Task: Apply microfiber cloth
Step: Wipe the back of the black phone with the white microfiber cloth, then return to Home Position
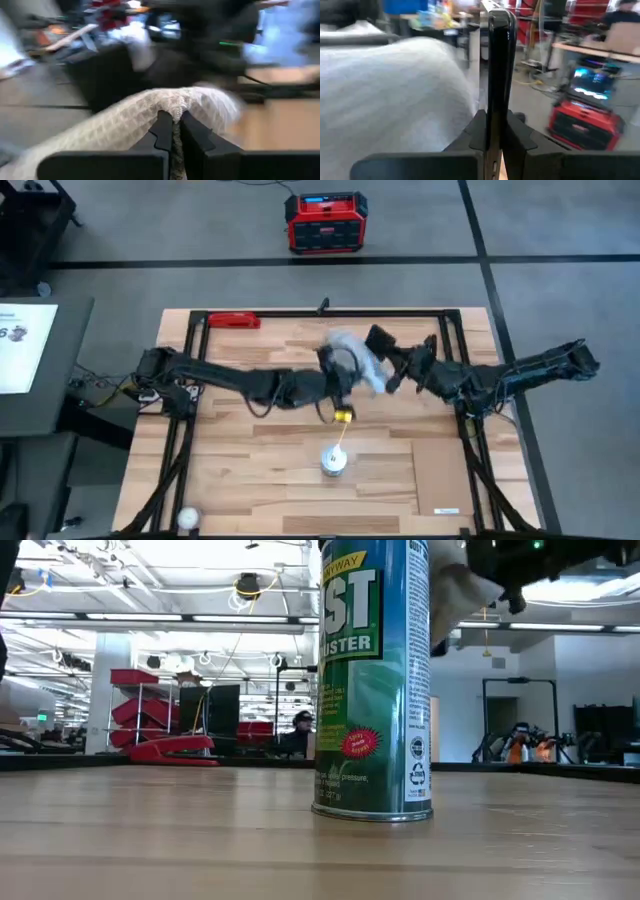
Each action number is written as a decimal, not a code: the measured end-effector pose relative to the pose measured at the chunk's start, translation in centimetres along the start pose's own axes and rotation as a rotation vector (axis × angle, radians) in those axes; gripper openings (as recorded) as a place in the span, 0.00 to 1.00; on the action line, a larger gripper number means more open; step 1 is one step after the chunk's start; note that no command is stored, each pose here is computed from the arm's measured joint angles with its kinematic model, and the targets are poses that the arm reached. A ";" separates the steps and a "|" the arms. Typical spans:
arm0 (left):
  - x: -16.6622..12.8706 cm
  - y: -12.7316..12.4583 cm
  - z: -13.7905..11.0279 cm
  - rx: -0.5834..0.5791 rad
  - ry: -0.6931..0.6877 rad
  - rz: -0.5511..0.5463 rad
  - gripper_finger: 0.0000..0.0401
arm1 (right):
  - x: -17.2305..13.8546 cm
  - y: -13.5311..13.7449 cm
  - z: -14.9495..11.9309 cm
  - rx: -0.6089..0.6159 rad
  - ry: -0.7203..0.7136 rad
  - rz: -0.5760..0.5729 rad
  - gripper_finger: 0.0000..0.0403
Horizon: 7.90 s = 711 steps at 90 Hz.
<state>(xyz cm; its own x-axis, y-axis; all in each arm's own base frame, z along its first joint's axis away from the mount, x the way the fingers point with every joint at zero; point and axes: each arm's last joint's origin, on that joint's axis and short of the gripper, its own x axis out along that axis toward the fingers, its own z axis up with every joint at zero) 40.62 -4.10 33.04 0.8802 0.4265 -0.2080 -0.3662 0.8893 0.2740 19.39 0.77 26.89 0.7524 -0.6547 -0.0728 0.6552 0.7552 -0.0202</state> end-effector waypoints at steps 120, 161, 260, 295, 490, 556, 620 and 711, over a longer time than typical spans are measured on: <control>3.3 1.9 -1.3 0.023 -0.030 0.142 0.00 | -0.9 1.2 0.1 0.045 -0.002 0.162 0.04; -0.2 5.2 0.8 0.136 0.059 0.162 0.00 | -1.0 1.2 -0.2 0.025 0.014 0.161 0.04; -10.1 4.9 -20.5 -0.142 0.335 0.019 0.00 | -2.1 0.5 -4.5 0.135 0.418 0.157 0.04; -10.2 4.8 -20.6 -0.137 0.344 -0.007 0.00 | -3.3 1.3 -6.7 0.335 0.525 0.261 0.04; -12.9 4.9 -26.0 -0.453 0.180 -0.186 0.46 | -1.8 -4.7 -16.1 0.481 0.451 0.153 0.59; -15.8 6.7 -21.9 -0.231 -0.136 -0.360 0.22 | -1.1 -4.0 -11.6 0.040 0.140 0.272 0.00; -20.3 8.8 -25.8 -0.151 -0.120 -0.354 0.00 | -4.3 -5.9 -10.0 0.000 -0.126 0.345 0.00; -22.6 10.1 -25.0 -0.201 -0.237 -0.440 0.00 | -5.0 -6.4 -11.6 0.018 0.022 0.359 0.00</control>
<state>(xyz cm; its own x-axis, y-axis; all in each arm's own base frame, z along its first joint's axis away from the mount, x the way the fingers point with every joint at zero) 9.50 -0.67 17.02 0.9990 -0.0219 -0.0383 0.0226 0.9996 0.0188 10.61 -0.41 15.78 0.9334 -0.3464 -0.0936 0.3503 0.9362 0.0282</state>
